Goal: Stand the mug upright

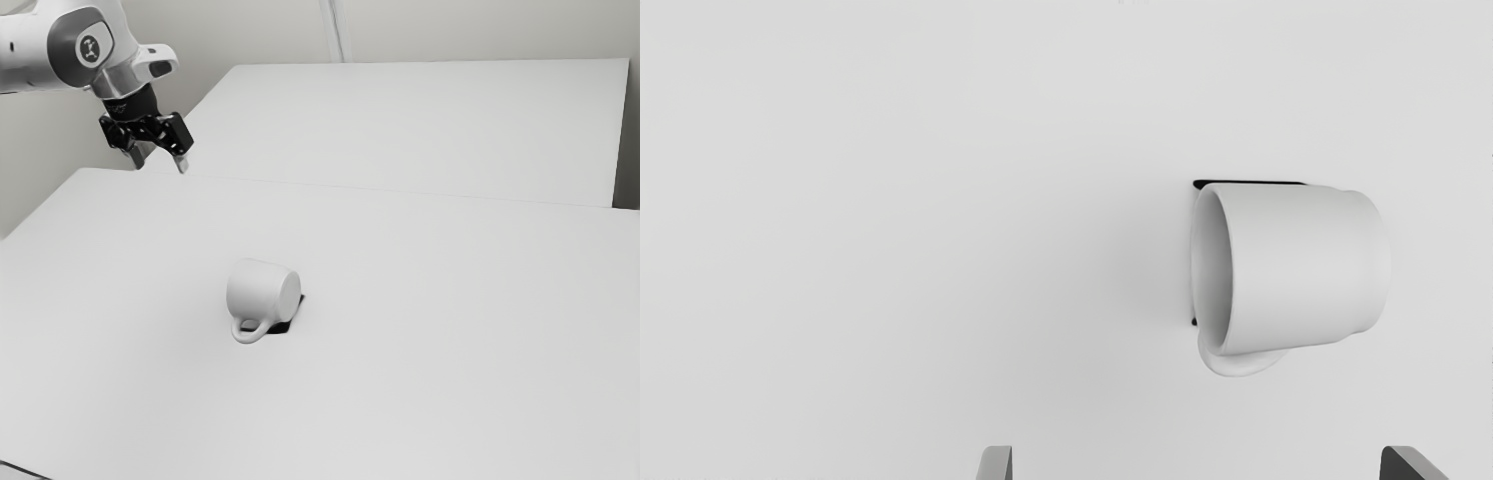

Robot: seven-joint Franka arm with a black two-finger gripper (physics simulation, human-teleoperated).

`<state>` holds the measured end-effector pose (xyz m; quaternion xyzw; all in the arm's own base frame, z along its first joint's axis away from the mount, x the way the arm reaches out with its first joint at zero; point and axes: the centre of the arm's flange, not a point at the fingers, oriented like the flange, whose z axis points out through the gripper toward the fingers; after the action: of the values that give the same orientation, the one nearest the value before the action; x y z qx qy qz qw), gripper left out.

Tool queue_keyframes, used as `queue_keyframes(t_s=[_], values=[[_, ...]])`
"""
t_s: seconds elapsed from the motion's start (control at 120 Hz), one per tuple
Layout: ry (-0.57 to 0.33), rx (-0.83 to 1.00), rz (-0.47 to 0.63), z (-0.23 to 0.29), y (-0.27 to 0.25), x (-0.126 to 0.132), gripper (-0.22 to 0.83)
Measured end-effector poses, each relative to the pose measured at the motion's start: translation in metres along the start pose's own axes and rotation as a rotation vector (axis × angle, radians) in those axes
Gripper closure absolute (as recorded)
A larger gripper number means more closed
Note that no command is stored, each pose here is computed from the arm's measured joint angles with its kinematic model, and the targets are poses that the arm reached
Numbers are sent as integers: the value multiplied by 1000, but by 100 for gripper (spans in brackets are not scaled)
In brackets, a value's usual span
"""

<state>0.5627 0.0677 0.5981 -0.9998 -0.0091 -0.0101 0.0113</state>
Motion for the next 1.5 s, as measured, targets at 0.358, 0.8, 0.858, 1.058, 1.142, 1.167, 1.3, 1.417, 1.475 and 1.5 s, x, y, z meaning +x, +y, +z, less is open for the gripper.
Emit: queue_keyframes(t_s=[0.358, 0.8, 0.858, 1.058, 1.142, 1.167, 1.3, 1.417, 1.475, 1.5], values=[[-12, -14, 64, 4, 58, 1, 0], [-109, -250, 134, 86, 120, -10, 0], [-96, -290, 135, 95, 113, -9, 0], [-17, -402, 111, 125, 57, -6, 0], [24, -425, 88, 138, 23, -7, 0], [37, -430, 81, 141, 13, -8, 0], [89, -449, 62, 161, -30, -13, 0], [112, -461, 110, 175, -28, -13, 0], [116, -468, 154, 180, -16, -11, 0], [117, -471, 173, 183, -10, -10, 0]])
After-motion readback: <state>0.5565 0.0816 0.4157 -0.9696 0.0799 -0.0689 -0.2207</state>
